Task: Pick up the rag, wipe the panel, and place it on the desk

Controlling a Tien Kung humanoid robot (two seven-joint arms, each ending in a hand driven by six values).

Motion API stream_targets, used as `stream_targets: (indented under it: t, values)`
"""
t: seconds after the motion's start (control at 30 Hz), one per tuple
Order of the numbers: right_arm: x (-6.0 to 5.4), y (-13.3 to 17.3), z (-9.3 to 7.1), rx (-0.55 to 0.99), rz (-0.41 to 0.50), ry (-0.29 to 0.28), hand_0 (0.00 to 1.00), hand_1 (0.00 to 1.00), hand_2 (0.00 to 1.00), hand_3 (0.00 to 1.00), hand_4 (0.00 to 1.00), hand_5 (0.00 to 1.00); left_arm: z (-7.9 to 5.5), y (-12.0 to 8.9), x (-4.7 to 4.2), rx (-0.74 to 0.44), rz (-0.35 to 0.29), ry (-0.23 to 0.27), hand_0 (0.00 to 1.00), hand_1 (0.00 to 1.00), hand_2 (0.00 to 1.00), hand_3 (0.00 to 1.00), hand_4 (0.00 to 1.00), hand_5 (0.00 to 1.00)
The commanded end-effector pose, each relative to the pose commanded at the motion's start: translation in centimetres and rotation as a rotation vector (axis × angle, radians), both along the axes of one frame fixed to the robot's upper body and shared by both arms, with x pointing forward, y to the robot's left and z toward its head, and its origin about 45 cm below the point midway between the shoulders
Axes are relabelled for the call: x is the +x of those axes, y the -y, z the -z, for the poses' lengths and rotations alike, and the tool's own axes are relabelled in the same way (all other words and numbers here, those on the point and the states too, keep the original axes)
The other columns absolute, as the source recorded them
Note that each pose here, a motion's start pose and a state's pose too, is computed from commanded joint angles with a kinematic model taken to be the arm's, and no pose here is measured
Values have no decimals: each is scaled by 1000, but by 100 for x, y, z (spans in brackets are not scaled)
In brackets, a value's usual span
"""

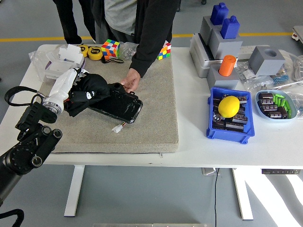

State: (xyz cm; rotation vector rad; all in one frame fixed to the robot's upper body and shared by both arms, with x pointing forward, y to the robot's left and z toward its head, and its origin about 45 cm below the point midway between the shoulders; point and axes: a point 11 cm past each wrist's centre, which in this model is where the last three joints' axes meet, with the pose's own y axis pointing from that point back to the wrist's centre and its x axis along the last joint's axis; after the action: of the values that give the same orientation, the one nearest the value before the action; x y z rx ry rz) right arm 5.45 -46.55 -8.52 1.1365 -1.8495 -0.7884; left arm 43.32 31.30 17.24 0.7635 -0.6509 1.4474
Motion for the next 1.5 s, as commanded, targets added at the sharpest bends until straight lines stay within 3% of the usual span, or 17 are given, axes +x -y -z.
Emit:
stream_targets:
  t: [0.27,0.6,1.03,1.5]
  values:
    - [9,-2,-3,0,-6,1,590,566,483,522,908,378,24,-274,4,19,-72,3,227,355,424,558,754,2]
    - [7,-5,-3,1,-9,1,590,566,482,522,907,376,108,-309,-28,32,-84,-19,227,355,425,558,752,2]
    - [10,-17,2,3,-7,3,590,566,482,522,908,376,32,119,-51,2,34,8,226,353,427,558,752,2]
    - [15,-35,6,7,-8,6,590,566,483,522,908,374,149,654,-232,9,204,-37,227,344,426,558,753,2]
